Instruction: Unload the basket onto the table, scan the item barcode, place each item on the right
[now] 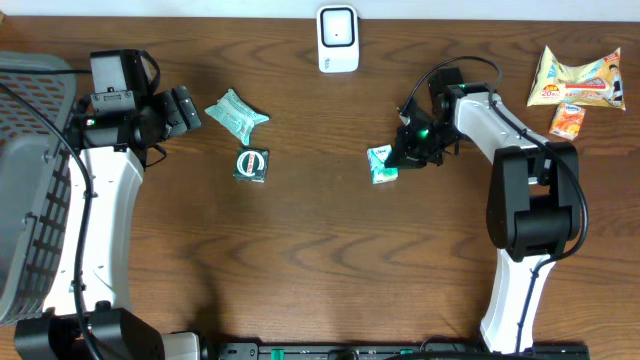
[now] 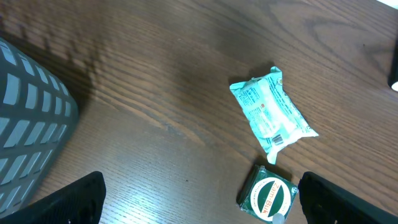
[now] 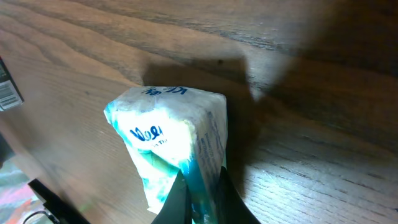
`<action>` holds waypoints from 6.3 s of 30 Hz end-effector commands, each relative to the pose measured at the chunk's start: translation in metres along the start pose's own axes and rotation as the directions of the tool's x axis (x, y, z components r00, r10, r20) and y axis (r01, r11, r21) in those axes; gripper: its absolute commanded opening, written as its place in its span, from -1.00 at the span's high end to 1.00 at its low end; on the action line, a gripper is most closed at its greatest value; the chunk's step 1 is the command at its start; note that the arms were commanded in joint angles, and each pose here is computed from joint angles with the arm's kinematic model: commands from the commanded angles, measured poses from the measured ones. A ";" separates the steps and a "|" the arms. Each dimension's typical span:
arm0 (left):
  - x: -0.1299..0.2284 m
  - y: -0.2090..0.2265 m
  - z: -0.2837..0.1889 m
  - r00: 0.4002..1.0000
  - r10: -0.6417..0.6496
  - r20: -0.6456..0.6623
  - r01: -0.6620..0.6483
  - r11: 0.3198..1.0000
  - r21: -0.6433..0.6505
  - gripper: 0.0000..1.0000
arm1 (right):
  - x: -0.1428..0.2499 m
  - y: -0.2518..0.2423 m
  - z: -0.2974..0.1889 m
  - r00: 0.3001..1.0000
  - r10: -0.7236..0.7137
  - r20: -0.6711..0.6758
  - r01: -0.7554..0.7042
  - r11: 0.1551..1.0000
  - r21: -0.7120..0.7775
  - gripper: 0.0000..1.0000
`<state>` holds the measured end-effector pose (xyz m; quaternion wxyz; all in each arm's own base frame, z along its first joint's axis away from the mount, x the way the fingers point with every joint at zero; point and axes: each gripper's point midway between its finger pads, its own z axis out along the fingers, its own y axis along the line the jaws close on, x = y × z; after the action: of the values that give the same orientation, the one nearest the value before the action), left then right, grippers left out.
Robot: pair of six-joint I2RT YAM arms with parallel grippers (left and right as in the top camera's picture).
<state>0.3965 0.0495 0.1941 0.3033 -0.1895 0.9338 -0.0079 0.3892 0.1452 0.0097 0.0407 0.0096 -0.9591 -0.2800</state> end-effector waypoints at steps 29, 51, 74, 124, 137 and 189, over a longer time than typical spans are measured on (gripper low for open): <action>0.003 0.003 0.003 1.000 -0.011 -0.010 0.011 1.000 -0.012 -0.96 | -0.036 0.141 -0.138 0.854 -0.282 0.438 0.521 0.466 -0.715 0.98; 0.003 0.003 0.003 1.000 -0.011 -0.011 0.011 1.000 -0.012 -0.95 | -0.038 0.148 -0.126 0.853 -0.296 0.430 0.522 0.496 -0.694 0.97; 0.003 0.003 0.003 1.000 -0.011 -0.010 0.011 1.000 -0.012 -0.95 | -0.102 0.040 -0.059 0.826 -0.471 0.309 0.243 0.793 0.559 0.98; 0.003 0.003 0.003 1.000 -0.011 -0.010 0.011 1.000 -0.012 -0.96 | -0.250 0.154 -0.081 0.065 -0.983 -0.173 0.298 -0.146 0.943 0.98; 0.003 0.003 0.003 1.000 -0.011 -0.010 0.011 1.000 -0.012 -0.95 | -0.242 0.126 -0.211 0.269 -0.945 0.185 -0.002 0.191 0.981 0.98; 0.003 0.003 0.003 1.000 -0.011 -0.010 0.011 1.000 -0.012 -0.95 | -0.044 -0.346 -0.259 0.643 0.363 0.675 -0.704 0.626 0.335 0.97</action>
<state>0.3965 0.0495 0.1941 0.3033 -0.1895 0.9338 -0.0079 0.4507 -0.2890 0.0447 -0.1541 -0.3416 -0.9237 0.0798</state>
